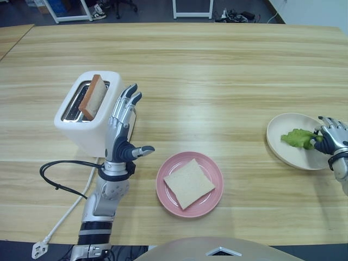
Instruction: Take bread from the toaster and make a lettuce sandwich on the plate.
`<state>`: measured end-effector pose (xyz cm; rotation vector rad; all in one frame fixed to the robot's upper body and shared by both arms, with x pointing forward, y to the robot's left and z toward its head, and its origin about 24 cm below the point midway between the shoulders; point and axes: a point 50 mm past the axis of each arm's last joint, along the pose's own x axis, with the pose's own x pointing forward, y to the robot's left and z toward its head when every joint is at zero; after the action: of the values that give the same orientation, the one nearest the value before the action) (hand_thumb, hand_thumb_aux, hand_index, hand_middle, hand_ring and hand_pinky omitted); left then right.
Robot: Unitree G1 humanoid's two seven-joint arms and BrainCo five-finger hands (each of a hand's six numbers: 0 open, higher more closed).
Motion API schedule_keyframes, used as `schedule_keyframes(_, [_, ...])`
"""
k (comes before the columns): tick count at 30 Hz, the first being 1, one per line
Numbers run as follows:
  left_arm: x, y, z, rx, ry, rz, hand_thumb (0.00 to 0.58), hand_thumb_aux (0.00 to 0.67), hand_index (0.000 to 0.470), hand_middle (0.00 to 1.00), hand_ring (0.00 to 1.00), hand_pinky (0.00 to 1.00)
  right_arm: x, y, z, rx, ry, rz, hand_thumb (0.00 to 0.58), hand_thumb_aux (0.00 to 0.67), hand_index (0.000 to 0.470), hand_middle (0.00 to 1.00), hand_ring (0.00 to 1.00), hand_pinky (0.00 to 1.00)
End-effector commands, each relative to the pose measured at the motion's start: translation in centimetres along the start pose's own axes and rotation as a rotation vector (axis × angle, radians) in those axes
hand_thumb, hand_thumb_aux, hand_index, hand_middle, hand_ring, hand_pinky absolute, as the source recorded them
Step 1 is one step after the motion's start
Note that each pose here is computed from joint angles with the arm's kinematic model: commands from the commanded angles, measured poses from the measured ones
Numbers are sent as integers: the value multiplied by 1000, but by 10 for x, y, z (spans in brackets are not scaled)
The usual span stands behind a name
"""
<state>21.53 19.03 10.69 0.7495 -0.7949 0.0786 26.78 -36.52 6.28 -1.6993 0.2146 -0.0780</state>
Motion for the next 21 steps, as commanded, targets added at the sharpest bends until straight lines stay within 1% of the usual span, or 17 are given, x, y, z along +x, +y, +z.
schedule_keyframes(1, [1,-1,-3,10,10,-16,0,0,0,0,0,0,0,-18,9,-7,-60,-94,580,670,470,0,0,0])
schedule_keyframes(3, [1,0,-4,14,8,-8,0,0,0,0,0,0,-3,-31,24,42,-140,-165,580,670,470,0,0,0])
schedule_keyframes(5, [5,3,-3,21,-9,8,0,0,0,0,0,0,-11,-45,43,114,-258,-228,580,670,470,0,0,0])
schedule_keyframes(8, [14,12,-2,50,-44,52,0,0,0,0,0,0,-36,-61,99,277,-563,-263,580,670,470,0,0,0])
schedule_keyframes(10, [18,18,-1,71,-59,80,0,0,0,0,0,0,-53,-59,128,358,-750,-202,580,670,470,0,0,0])
schedule_keyframes(12, [21,23,-1,89,-68,104,0,0,0,0,0,0,-70,-50,151,425,-914,-115,580,670,470,0,0,0])
schedule_keyframes(14, [25,24,-2,98,-75,115,0,0,0,0,0,0,-83,-41,170,472,-1029,-44,580,670,470,0,0,0])
schedule_keyframes(17, [30,24,-3,103,-84,114,0,0,0,0,0,0,-93,-25,192,505,-1125,41,580,670,470,0,0,0])
schedule_keyframes(21, [35,22,-6,103,-90,107,0,0,0,0,0,0,-94,-13,210,522,-1158,85,580,670,470,0,0,0])
